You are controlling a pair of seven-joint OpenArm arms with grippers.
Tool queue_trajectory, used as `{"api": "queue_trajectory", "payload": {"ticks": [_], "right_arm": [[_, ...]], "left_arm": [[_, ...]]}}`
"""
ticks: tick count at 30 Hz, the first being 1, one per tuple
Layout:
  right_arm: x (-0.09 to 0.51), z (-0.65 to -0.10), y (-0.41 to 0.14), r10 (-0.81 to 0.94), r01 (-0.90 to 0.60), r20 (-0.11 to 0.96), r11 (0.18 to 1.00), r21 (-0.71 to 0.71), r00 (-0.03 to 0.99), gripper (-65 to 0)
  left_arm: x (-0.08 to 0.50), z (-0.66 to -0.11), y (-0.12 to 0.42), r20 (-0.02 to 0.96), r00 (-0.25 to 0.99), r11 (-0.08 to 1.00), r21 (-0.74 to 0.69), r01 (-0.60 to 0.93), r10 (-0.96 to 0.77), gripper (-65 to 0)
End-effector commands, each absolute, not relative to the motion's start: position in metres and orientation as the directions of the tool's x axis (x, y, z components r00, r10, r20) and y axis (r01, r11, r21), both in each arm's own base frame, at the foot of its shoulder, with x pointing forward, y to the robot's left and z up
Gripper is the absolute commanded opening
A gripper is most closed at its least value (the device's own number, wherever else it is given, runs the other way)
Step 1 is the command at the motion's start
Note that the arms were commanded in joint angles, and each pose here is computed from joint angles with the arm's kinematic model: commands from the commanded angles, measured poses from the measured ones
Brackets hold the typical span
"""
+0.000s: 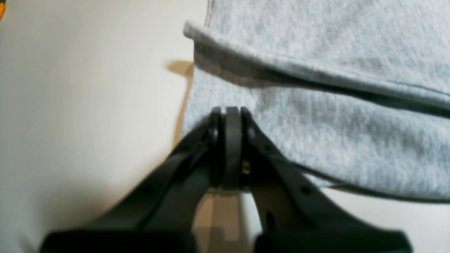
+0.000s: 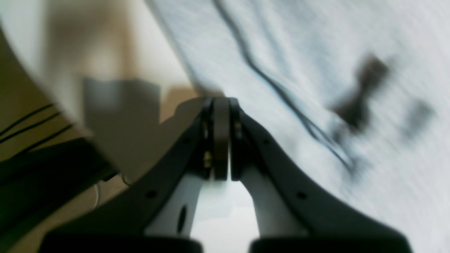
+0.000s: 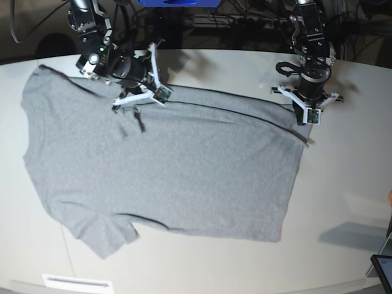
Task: Fold the T-shirt properly
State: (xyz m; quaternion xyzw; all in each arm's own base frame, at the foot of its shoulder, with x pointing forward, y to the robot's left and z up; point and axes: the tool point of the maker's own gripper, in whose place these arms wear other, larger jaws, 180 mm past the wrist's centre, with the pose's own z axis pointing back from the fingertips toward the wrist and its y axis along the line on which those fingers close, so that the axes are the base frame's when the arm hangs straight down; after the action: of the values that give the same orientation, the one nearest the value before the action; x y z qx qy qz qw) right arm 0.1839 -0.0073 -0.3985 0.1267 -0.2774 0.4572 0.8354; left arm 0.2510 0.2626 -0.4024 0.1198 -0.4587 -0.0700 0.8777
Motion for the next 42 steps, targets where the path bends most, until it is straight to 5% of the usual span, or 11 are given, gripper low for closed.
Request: {"api": "queue_trajectory", "payload": {"ticks": [1, 42], "right_arm": [[0.19, -0.388, 0.003, 0.675, -0.841, 0.621, 0.539, -0.046, 0.398, -64.9], [0.215, -0.397, 0.021, 0.686, -0.857, 0.62, 0.513, -0.042, 0.38, -64.9]], "left_arm": [[0.246, -0.402, 0.268, 0.774, 0.583, 0.955, 0.297, 0.013, -0.249, -63.2], [0.22, -0.408, 0.289, 0.727, 0.626, 0.939, 0.342, 0.024, -0.28, -63.2]]}}
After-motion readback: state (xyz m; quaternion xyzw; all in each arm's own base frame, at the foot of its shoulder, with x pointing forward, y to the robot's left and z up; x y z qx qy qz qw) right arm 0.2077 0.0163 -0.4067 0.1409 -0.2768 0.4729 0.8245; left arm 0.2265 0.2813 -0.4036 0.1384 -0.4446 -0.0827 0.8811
